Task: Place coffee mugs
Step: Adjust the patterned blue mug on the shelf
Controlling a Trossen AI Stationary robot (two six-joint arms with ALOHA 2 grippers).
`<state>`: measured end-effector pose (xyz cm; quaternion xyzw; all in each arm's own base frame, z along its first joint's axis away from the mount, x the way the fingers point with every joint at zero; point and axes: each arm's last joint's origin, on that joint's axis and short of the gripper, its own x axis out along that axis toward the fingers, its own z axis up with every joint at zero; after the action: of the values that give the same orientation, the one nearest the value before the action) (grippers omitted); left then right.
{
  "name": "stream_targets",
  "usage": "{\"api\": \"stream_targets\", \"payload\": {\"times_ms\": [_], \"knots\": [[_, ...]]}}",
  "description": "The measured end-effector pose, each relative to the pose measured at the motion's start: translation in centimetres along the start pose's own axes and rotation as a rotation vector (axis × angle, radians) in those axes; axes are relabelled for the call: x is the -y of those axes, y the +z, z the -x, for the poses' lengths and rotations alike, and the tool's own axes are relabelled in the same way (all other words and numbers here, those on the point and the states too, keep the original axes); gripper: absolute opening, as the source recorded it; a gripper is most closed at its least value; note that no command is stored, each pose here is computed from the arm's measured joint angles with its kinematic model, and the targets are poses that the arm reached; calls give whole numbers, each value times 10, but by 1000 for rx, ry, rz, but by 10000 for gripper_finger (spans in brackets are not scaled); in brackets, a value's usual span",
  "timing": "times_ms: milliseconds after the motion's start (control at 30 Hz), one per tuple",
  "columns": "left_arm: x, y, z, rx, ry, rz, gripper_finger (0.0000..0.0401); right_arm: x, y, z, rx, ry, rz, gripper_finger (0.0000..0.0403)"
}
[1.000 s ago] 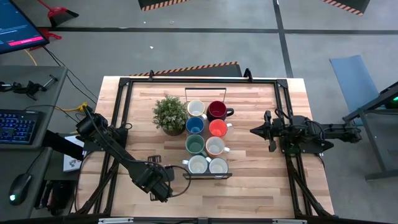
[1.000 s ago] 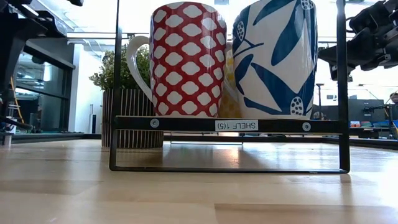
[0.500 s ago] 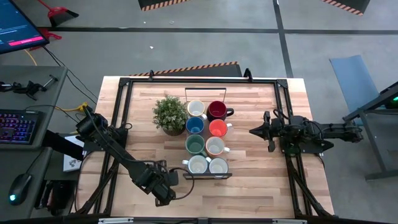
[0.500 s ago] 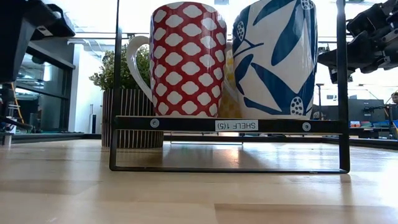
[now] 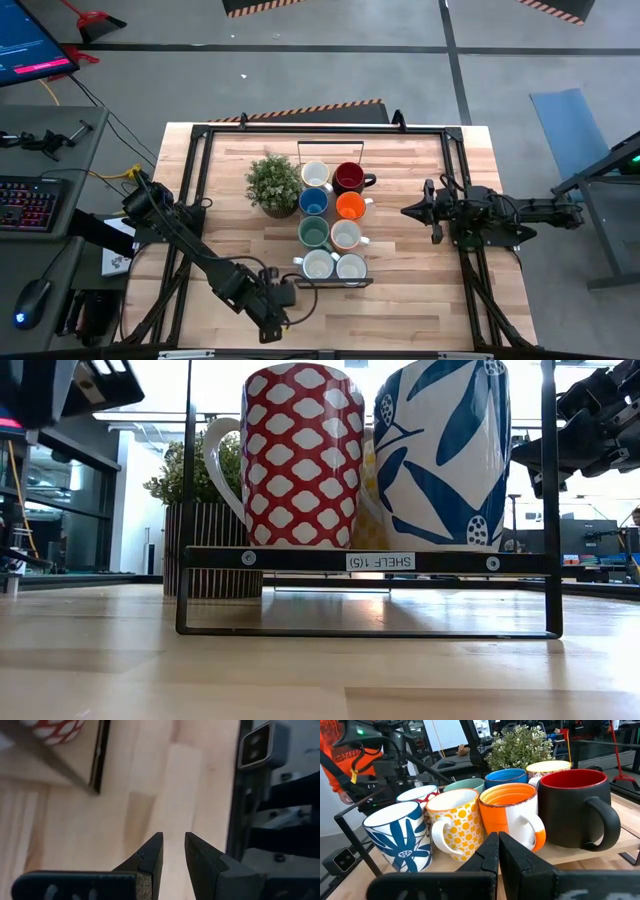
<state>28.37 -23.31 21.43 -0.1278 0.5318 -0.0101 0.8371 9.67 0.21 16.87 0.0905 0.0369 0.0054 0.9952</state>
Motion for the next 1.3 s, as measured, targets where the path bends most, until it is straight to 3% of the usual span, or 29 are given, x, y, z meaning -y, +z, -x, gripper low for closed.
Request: {"api": "stream_targets", "payload": {"times_ms": [400, 533, 733, 800, 933, 1000, 1133, 1300], "knots": [[5, 15, 0, 102, -98, 40, 71, 0, 0, 0, -1, 0, 0, 0], [-3, 27, -2, 130, -96, 77, 71, 0, 0, 0, 0, 0, 0, 0], [-33, 59, -6, 158, -123, 245, 71, 0, 0, 0, 0, 0, 0, 0], [-47, 79, -4, 228, -127, 218, 71, 0, 0, 0, 0, 0, 0, 0], [-62, 112, 6, 402, -107, -46, 71, 0, 0, 0, 0, 0, 0, 0], [-64, 121, 13, 443, -75, -125, 71, 0, 0, 0, 0, -1, 0, 0], [-69, 121, 14, 440, 11, -133, 71, 0, 0, 0, -1, -1, 0, 0], [-64, 118, 14, 433, 3, -148, 71, 0, 0, 0, -1, -1, 0, 0]]}}
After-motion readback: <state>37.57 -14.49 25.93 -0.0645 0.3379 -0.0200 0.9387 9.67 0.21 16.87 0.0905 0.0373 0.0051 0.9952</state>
